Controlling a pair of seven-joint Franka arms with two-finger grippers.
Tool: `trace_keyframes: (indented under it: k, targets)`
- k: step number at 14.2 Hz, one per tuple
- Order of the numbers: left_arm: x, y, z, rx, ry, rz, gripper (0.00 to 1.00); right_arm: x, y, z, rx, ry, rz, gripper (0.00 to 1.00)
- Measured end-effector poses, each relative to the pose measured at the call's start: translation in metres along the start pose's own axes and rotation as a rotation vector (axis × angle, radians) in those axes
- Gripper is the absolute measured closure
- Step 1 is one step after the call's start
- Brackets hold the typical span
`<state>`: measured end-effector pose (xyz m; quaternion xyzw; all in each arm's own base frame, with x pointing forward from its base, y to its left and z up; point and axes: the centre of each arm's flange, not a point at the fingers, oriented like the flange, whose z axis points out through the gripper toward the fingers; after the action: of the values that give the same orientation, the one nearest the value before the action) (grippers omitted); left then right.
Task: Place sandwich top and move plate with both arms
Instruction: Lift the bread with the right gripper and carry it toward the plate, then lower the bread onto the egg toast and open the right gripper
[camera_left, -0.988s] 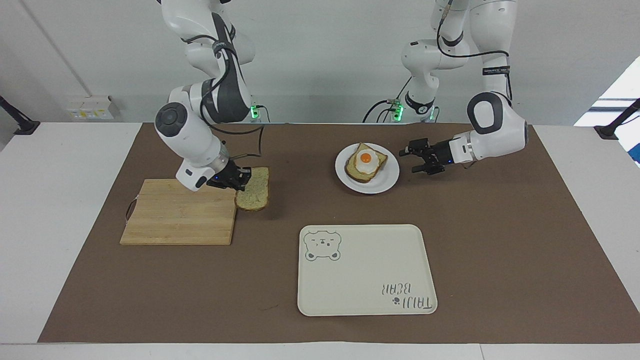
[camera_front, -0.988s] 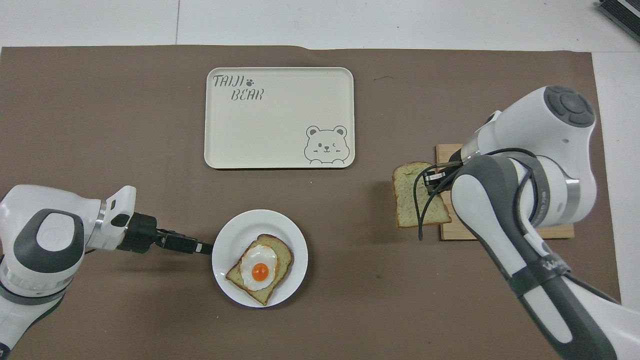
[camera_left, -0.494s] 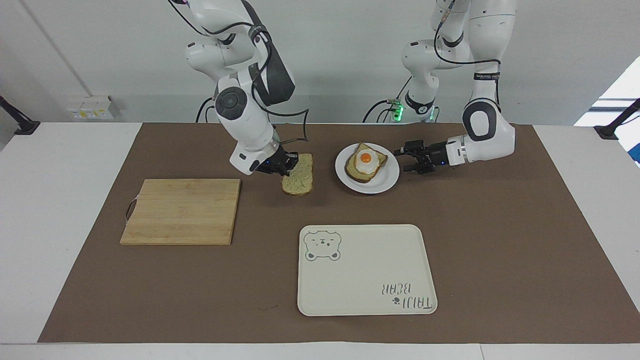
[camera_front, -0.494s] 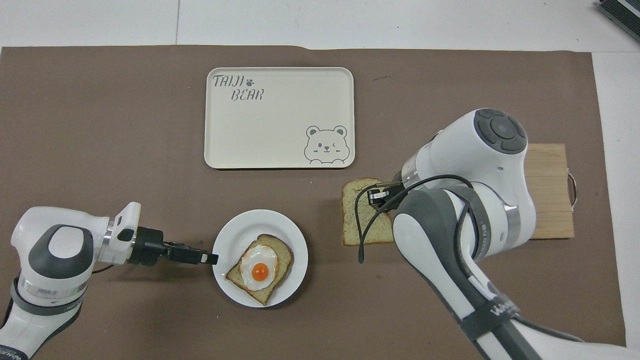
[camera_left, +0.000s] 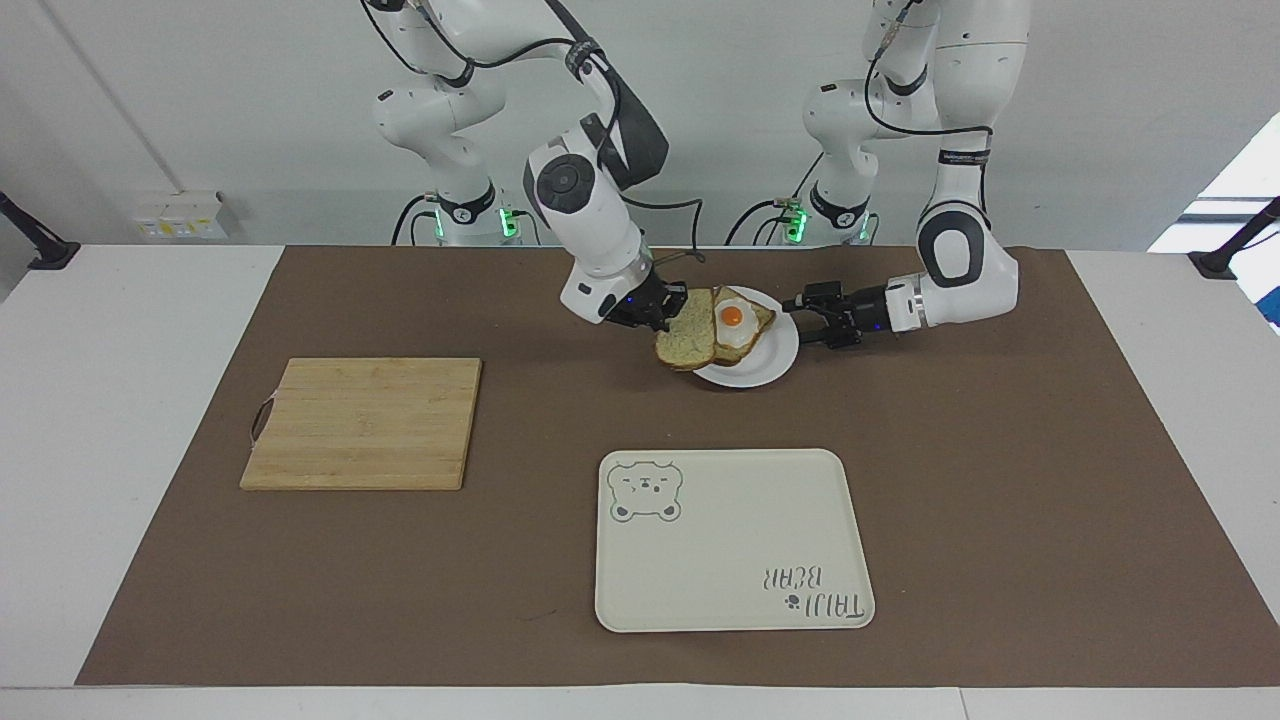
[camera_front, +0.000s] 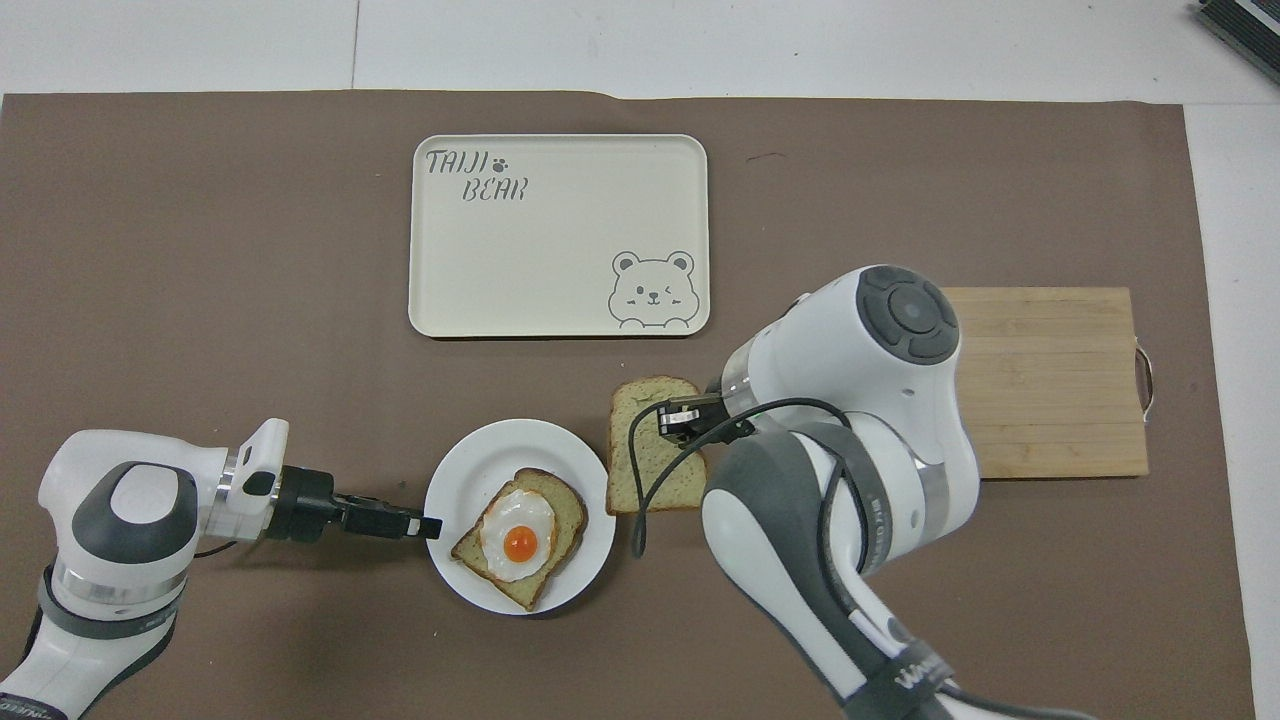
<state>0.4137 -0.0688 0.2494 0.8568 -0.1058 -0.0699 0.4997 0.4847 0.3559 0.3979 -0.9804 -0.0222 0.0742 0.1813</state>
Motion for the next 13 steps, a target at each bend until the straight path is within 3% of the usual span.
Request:
trace_keyframes:
  k: [7,13]
  targets:
    - [0.000,0.000,0.002,-0.009,0.008,0.004,0.01,-0.028,-0.057,0.079,0.022,0.032,0.034,0.90]
    - [0.000,0.000,0.002,-0.010,0.008,0.005,0.00,-0.038,-0.065,0.089,0.014,0.017,0.016,0.90]
